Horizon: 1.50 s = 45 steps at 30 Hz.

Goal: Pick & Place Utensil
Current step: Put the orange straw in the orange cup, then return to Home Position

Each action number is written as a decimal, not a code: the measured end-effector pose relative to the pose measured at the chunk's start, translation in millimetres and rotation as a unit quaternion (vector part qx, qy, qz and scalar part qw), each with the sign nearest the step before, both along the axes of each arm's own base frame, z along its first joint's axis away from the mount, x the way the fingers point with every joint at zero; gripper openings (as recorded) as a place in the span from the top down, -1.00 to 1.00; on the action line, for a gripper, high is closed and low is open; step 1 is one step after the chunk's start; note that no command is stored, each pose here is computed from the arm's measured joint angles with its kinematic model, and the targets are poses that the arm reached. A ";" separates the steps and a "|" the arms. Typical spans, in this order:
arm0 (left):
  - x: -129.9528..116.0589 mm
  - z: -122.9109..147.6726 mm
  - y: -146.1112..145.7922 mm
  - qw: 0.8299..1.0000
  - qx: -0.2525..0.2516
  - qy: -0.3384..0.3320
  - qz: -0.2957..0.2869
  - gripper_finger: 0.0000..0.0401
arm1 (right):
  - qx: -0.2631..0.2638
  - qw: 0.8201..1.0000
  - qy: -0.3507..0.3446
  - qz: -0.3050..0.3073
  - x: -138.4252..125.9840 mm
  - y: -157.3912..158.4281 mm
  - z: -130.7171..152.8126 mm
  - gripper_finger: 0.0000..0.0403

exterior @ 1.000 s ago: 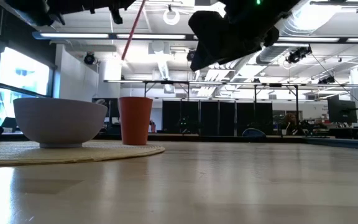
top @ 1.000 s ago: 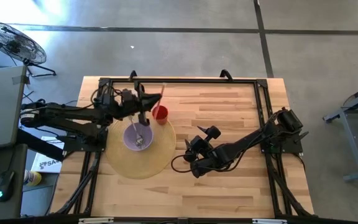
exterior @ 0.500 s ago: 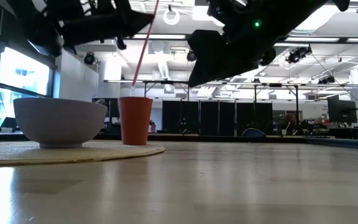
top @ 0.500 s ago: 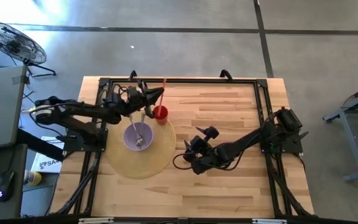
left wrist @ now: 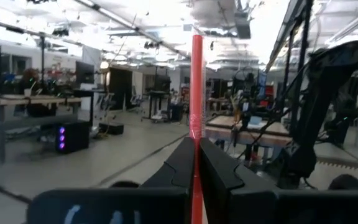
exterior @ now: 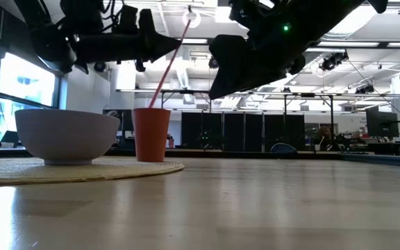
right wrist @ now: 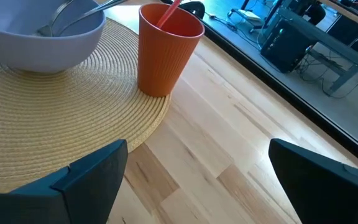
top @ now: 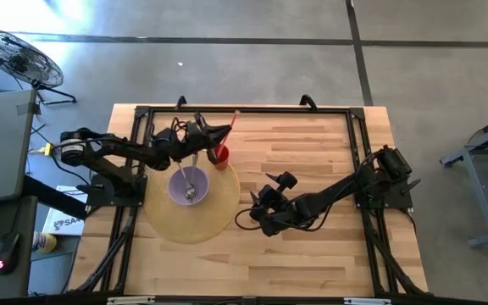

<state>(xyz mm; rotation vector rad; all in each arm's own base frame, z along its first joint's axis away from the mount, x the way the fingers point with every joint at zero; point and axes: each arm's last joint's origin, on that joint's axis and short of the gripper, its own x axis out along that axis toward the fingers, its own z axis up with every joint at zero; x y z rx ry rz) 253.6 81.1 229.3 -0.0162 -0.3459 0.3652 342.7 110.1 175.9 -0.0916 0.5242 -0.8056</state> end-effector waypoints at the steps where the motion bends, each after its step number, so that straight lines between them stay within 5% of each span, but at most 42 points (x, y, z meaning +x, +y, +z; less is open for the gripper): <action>1: 0.2 -1.0 0.4 1.000 -0.003 0.005 0.005 0.95 | 0.001 1.000 0.001 0.001 0.0 0.1 -0.1 -0.91; 17: 0.5 -3.7 0.6 0.999 -0.028 0.019 0.001 0.14 | 0.006 1.000 0.002 0.004 0.2 -0.1 -0.3 -0.91; 23: -12.8 18.8 -3.4 1.000 -0.026 -0.010 -0.003 0.12 | 0.006 1.000 0.005 0.006 0.2 0.0 -0.4 -0.91; 38: -70.2 54.0 -22.5 0.996 -0.048 0.074 -0.018 0.12 | 0.024 0.999 0.014 0.022 0.7 0.9 -0.6 -0.91; 45: -91.4 47.5 -30.7 0.993 -0.061 0.093 -0.044 0.12 | 0.040 0.998 0.020 0.048 -0.8 3.2 6.4 -0.91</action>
